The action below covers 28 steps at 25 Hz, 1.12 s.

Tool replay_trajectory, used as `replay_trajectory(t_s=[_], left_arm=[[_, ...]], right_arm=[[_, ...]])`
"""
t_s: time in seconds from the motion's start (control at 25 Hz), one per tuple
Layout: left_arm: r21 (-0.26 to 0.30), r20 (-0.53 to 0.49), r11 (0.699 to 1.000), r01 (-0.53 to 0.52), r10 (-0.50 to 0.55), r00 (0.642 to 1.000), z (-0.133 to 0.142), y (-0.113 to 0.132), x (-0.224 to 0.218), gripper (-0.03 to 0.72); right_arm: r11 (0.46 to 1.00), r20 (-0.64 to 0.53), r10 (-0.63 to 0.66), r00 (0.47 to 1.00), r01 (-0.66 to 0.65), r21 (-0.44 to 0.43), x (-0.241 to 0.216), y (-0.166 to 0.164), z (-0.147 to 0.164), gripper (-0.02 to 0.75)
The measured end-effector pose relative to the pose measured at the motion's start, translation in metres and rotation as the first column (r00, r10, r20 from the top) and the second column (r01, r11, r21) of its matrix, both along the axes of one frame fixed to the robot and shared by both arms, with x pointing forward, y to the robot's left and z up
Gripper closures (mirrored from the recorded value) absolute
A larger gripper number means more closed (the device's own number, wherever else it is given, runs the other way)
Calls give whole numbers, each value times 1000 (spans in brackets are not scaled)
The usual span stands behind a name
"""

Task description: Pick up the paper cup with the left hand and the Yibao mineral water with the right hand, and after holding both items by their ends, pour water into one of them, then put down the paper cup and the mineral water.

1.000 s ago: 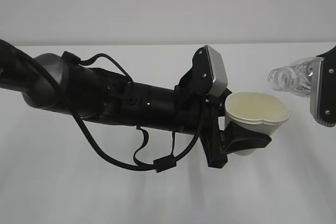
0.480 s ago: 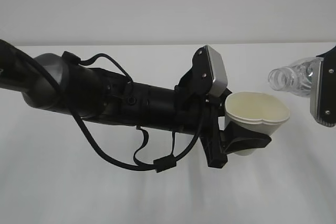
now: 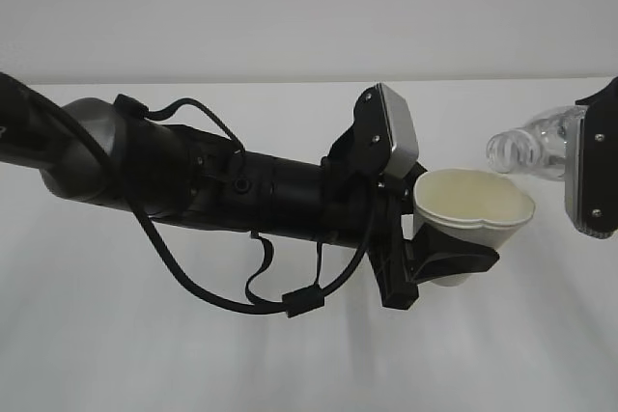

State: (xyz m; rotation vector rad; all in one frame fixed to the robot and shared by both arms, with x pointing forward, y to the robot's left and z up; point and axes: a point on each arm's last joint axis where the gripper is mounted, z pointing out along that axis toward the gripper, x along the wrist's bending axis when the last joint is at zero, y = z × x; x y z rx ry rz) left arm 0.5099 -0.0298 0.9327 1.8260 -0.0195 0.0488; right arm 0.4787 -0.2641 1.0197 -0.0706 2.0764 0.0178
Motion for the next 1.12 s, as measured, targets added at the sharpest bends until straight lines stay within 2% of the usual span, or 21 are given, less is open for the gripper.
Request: replay_trajectory(t_s=[1.12], left_arm=[[1,0,1000,-1,1,1000,0,0,0,263]], right_arm=[[999,18,22,1000,-21,-48,-2,1,3,276]])
